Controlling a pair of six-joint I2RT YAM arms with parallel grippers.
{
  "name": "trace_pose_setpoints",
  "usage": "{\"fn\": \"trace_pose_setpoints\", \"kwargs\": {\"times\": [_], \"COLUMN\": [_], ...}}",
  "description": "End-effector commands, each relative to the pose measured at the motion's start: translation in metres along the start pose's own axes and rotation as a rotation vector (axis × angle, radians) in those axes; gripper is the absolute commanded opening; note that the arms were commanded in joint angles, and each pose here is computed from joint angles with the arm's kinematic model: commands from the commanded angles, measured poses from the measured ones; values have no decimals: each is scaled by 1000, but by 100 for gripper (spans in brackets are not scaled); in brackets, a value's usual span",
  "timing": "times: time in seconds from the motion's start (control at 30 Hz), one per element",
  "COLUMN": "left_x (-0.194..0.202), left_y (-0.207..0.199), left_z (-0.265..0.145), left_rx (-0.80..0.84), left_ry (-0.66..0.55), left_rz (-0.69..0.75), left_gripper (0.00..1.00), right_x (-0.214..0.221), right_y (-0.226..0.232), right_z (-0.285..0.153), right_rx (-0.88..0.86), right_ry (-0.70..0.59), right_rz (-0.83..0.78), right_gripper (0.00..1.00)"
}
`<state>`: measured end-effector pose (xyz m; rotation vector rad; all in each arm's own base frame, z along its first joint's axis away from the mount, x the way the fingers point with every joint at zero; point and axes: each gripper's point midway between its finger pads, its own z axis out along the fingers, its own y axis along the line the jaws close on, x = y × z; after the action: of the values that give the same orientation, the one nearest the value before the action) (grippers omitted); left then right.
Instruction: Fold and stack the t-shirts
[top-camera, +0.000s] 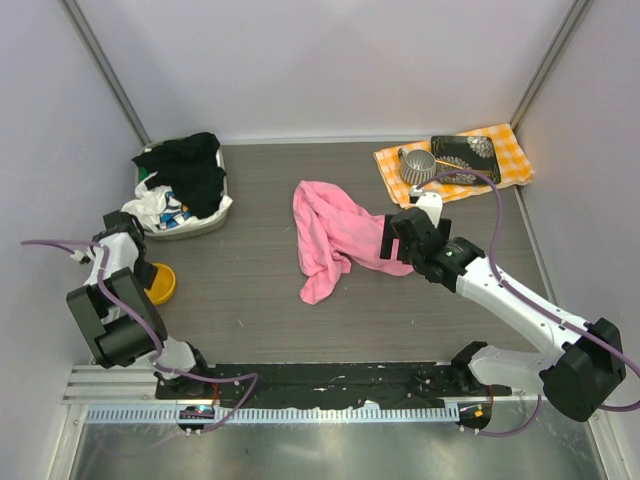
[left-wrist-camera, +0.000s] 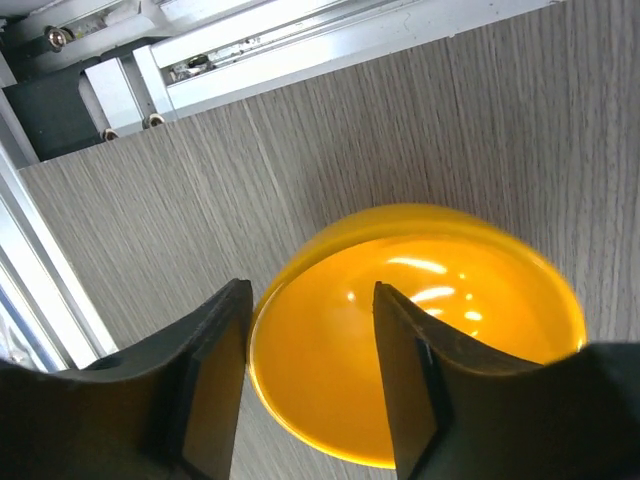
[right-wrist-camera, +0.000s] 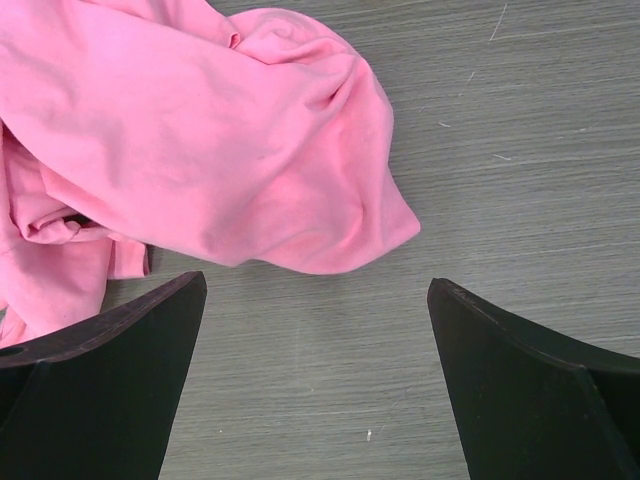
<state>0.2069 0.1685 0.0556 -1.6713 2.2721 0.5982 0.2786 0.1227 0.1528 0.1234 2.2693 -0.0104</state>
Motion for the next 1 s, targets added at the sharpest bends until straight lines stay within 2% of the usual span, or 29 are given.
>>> {"fn": "trace_pose_setpoints", "kwargs": {"times": [0.0,0.1,0.3,0.47,0.6,0.7,0.8,0.83,0.97], "left_x": [-19,-20,-35,-57,-60,-40,-2,21,85], "left_y": [-4,-1,3,-6,-25,-48,-79,-91,-119], "left_z": [-8,-11,-36,-87,-132,-165,-193,-206,-233], "left_rx": [19,16,48,206,363,482,603,655,773], "left_ry": [-49,-54,-102,-188,-264,-300,-299,-291,-277], "left_rz": [-27,-29,-59,-119,-92,-15,100,179,347], "left_gripper": [62,69,74,75,75,73,73,73,72], "right_x": [-13,-12,-17,-26,-45,-57,-63,-64,-65], "right_y": [7,6,9,12,25,38,55,58,60], "right_z": [-4,-3,-7,-8,-7,1,13,17,31], "right_rx": [-28,-25,-35,-34,-50,-55,-79,-80,-61], "right_ry": [-48,-43,-53,-60,-73,-64,-37,-29,-5], "right_rz": [14,12,18,0,-33,-46,-40,-44,-43], "right_gripper": [100,100,100,100,100,100,100,100,100]}}
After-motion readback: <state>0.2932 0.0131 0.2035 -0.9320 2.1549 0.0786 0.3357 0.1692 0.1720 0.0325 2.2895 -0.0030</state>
